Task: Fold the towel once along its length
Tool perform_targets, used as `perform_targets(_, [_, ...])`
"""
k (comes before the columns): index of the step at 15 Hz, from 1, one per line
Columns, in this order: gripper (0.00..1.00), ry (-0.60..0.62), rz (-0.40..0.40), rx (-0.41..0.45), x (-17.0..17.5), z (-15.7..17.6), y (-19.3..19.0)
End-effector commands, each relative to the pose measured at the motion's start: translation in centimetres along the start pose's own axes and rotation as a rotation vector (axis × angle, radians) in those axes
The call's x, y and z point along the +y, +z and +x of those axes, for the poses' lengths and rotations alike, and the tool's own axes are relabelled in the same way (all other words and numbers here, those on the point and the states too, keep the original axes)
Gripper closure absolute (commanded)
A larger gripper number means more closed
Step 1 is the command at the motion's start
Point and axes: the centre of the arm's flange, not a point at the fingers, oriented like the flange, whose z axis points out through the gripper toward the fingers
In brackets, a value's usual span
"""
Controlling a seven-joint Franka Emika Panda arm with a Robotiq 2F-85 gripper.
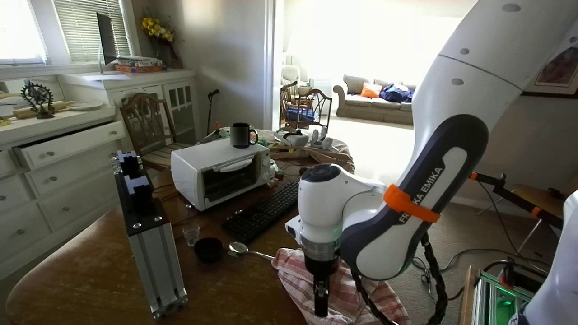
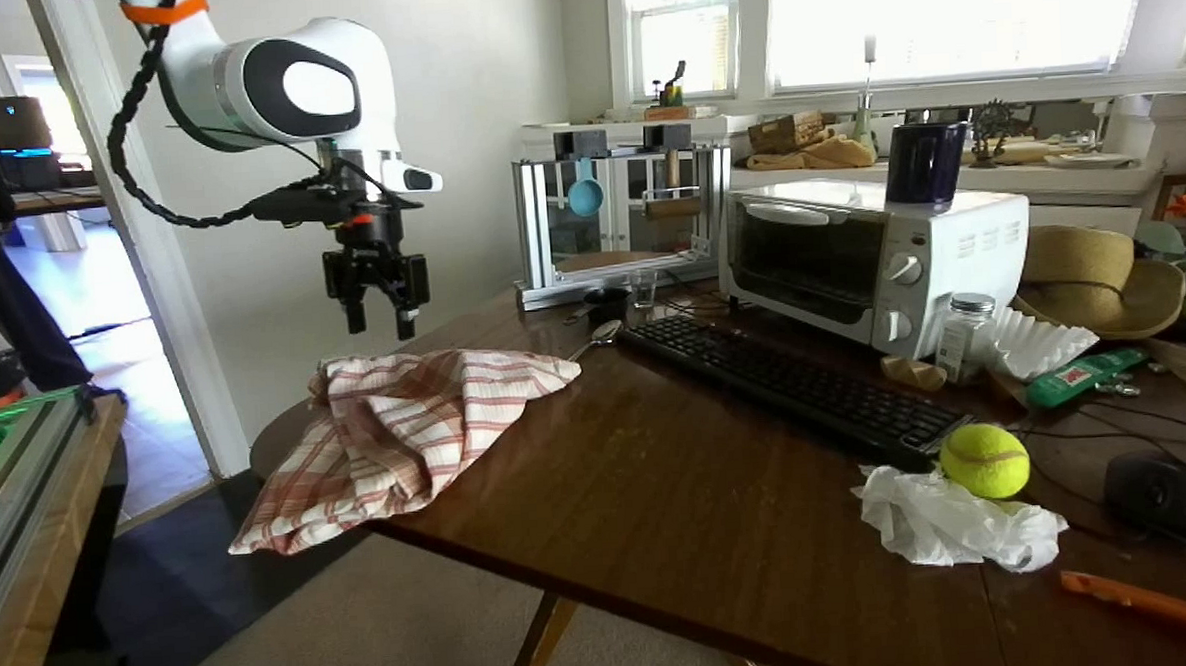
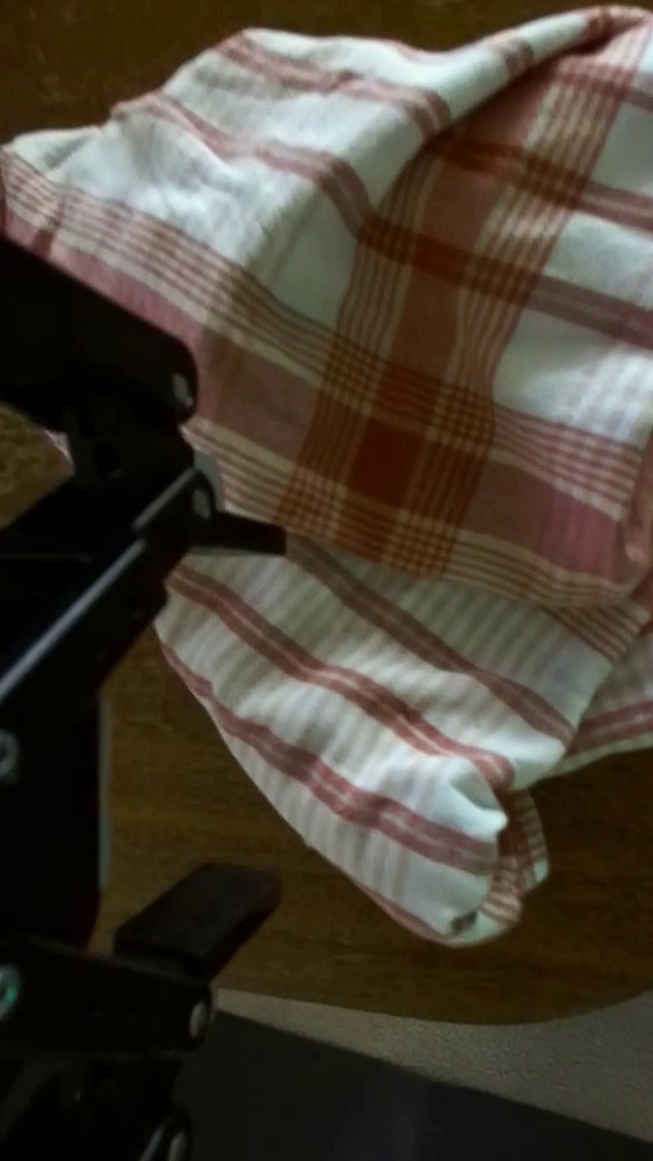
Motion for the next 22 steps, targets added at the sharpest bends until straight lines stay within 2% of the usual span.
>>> perform_targets(1, [0.0, 0.032, 0.042, 0.035, 4.2, -1.4, -4.3])
perform_targets(6, [0.0, 0.1, 0.032, 0.087, 9.9, -3.5, -6.3])
perform_targets(11, [0.0, 0.15, 0.008, 0.105, 12.9, -6.5, -8.6])
perform_targets(15, [0.0, 0.152, -0.012, 0.099, 14.1, -8.6, -10.3])
perform_targets(16, [0.0, 0.168, 0.0, 0.11, 14.3, -6.3, -8.9])
perform_targets(22, [0.0, 0.169, -0.007, 0.119, 14.4, -7.4, -9.8])
